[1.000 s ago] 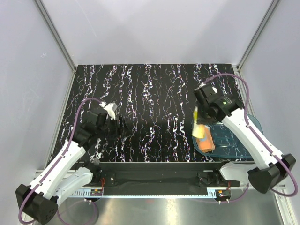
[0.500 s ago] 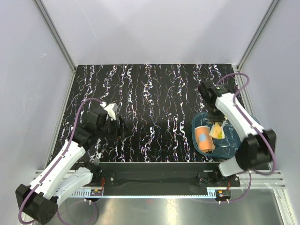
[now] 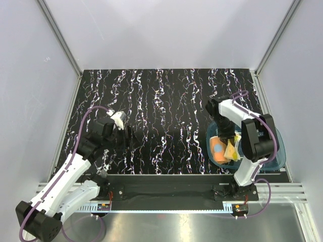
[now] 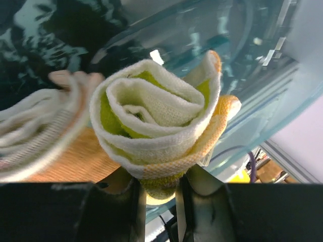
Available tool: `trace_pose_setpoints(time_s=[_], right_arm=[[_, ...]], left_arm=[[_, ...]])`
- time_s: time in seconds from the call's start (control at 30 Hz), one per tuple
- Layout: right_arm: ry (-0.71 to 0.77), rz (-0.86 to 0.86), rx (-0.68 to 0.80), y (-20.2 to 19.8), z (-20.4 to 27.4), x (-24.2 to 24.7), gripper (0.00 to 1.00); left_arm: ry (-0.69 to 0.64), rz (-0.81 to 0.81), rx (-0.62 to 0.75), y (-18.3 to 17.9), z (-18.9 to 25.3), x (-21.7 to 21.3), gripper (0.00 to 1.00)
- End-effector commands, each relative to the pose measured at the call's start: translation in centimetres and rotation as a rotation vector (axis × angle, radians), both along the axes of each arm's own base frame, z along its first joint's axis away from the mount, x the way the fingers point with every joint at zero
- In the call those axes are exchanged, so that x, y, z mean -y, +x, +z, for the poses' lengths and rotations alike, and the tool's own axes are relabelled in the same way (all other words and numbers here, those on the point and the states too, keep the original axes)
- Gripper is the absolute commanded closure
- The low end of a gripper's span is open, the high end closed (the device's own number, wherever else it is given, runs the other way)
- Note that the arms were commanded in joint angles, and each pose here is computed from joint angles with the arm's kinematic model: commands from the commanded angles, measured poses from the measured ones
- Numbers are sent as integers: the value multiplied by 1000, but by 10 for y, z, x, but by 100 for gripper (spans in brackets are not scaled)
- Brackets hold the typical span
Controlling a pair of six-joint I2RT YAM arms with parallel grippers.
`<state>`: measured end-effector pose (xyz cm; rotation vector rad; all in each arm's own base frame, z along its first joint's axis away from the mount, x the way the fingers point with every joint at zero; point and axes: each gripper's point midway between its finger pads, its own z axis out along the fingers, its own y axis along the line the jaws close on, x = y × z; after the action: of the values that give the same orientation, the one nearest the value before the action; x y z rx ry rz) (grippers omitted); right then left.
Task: Roll the towels
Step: Place the rolled towel into the container
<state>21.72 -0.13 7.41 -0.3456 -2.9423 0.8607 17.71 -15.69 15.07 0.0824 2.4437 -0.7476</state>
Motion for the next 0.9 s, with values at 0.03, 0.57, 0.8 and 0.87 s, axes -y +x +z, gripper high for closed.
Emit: trace_pose_setpoints(time_s=[0.03, 0.57, 0.8, 0.87], right_arm=[[118, 93, -72, -4, -21, -32, 100], [583, 294, 95, 51, -7, -184, 100], [546, 315, 37, 39, -26, -172, 100], [570, 315, 42, 38, -28, -176, 100]], left_arm=[[-15, 1, 79, 11, 23, 2, 27], [18, 40, 63, 15, 18, -4, 27], [26, 52, 59, 16, 16, -5, 27], [32, 57, 54, 16, 14, -6, 27]])
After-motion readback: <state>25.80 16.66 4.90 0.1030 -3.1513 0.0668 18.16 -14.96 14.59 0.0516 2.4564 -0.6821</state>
